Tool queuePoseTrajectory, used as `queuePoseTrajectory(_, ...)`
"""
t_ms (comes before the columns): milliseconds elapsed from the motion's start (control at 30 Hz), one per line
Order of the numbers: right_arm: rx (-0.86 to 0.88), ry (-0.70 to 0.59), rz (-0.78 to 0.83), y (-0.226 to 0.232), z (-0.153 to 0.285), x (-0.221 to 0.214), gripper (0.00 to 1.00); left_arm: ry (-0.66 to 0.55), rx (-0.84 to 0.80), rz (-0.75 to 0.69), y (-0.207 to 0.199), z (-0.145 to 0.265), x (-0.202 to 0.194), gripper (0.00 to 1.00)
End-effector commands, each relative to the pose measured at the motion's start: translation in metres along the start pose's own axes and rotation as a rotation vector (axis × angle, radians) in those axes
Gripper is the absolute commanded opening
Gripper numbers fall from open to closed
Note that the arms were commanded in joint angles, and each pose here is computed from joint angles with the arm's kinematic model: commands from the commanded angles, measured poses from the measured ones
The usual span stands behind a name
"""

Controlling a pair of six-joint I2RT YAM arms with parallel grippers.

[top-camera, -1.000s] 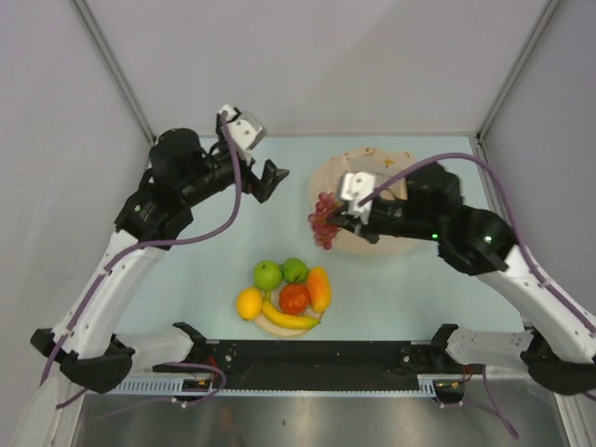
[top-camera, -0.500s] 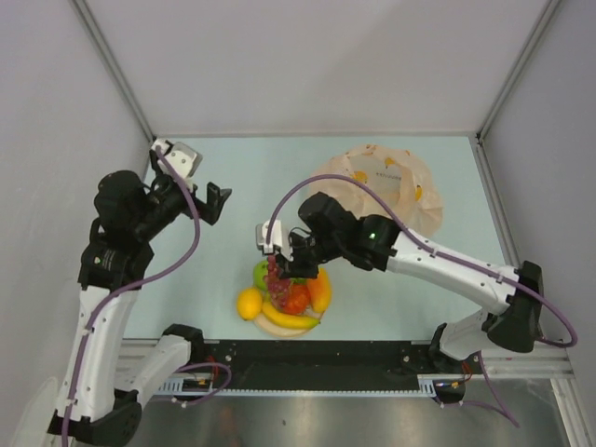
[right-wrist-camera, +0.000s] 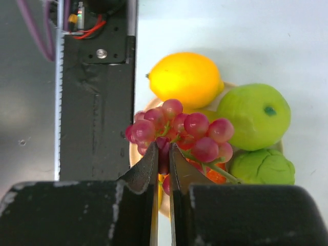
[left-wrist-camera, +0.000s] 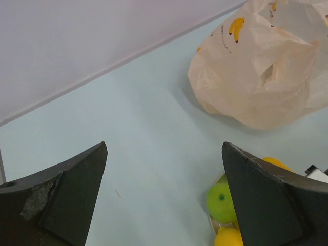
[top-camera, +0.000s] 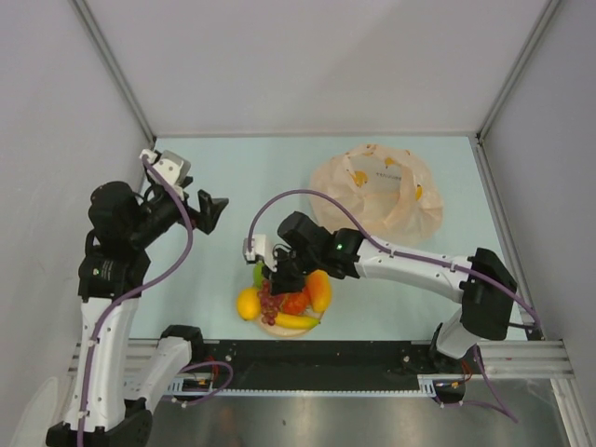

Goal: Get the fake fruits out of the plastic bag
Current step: Place the fake fruit on the plate, then reset both arms

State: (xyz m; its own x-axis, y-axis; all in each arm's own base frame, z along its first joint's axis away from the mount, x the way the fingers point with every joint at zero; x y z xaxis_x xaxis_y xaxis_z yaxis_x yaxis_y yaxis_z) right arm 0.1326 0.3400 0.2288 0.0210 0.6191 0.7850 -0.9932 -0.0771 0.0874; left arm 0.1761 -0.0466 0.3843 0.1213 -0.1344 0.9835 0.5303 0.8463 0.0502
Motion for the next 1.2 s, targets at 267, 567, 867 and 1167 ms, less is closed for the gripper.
queuePoseTrajectory(267,-0.208,-0.038,-0.086,-0.034,0.013,-0.004,0.64,-0.034,-0.063,0.040,-0.006,0.005,0.001,1.00)
queuePoseTrajectory(567,-0.427,-0.097,-0.070,-0.029,0.079,0.017,1.00,0.006,-0.089,0.052,-0.003,-0.007,-0.011,1.00)
queuePoseTrajectory(867,-0.760,0.067,-0.157,-0.020,0.143,-0.015,1.00,0.145,0.007,0.090,0.012,-0.025,-0.056,1.00)
queuePoseTrajectory(1167,-0.889,0.010,-0.327,-0.030,0.192,-0.051,1.00,0.248,0.072,0.165,0.026,-0.040,-0.090,1.00)
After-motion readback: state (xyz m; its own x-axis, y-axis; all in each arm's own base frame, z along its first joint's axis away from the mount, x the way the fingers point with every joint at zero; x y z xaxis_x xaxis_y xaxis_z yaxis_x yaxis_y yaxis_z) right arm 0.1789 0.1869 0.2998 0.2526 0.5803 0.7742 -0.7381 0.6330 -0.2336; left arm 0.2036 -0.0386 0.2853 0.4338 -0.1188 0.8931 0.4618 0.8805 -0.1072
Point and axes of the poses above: each gripper's point midway between its finger pads, its own z axis back along the fingers, its own y axis along the line the jaws close on, x = y × z, the point moved 9 cm from there along z, back along the fingers, and after that the axes turned 2 degrees about z, right-handed, at the moved point
